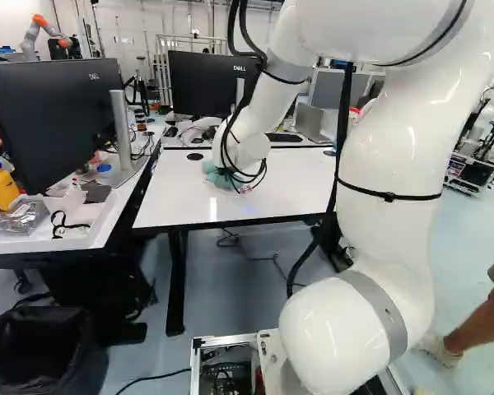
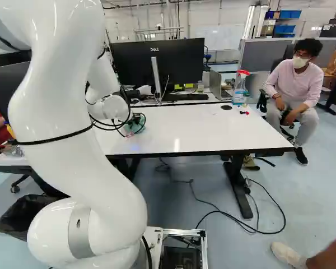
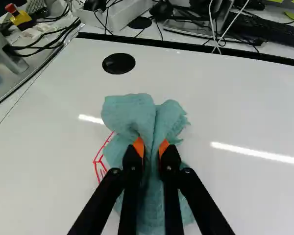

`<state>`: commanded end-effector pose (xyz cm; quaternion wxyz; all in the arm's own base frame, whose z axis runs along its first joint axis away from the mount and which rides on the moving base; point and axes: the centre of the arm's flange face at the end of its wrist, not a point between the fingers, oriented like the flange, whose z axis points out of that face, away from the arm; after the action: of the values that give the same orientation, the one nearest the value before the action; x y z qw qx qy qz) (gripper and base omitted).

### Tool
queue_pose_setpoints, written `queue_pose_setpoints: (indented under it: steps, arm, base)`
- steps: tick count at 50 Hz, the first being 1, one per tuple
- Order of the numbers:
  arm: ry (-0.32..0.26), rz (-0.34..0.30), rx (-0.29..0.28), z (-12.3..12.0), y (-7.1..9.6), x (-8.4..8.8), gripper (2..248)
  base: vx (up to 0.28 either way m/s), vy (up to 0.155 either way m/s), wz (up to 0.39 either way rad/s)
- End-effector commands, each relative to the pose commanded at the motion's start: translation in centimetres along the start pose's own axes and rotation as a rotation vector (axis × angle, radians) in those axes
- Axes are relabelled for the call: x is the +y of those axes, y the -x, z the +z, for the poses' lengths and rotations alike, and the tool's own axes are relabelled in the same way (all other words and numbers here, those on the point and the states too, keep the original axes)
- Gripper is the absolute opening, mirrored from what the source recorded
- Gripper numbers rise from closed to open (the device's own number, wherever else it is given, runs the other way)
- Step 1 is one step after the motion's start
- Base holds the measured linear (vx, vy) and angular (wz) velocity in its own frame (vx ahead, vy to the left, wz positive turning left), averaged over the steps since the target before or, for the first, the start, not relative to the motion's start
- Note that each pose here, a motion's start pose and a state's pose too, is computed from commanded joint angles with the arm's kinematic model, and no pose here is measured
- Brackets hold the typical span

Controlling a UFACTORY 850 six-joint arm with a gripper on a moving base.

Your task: Clean the table with the green towel

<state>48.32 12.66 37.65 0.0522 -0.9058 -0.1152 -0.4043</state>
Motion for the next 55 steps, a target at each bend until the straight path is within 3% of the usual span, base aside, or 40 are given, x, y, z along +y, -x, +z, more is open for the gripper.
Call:
queue_pose_setpoints:
  steps: [18, 28, 55]
  arm:
    - [0.000, 0.000, 0.000, 0.1, -0.1, 0.0, 51]
    - [-0.007, -0.006, 0.006, 1.1, -0.9, -0.5, 51]
    - [-0.053, -0.047, 0.022, 3.4, -2.7, -3.9, 51]
  base:
    - [0.000, 0.000, 0.000]
    - [0.000, 0.000, 0.000]
    - [0.000, 0.000, 0.000]
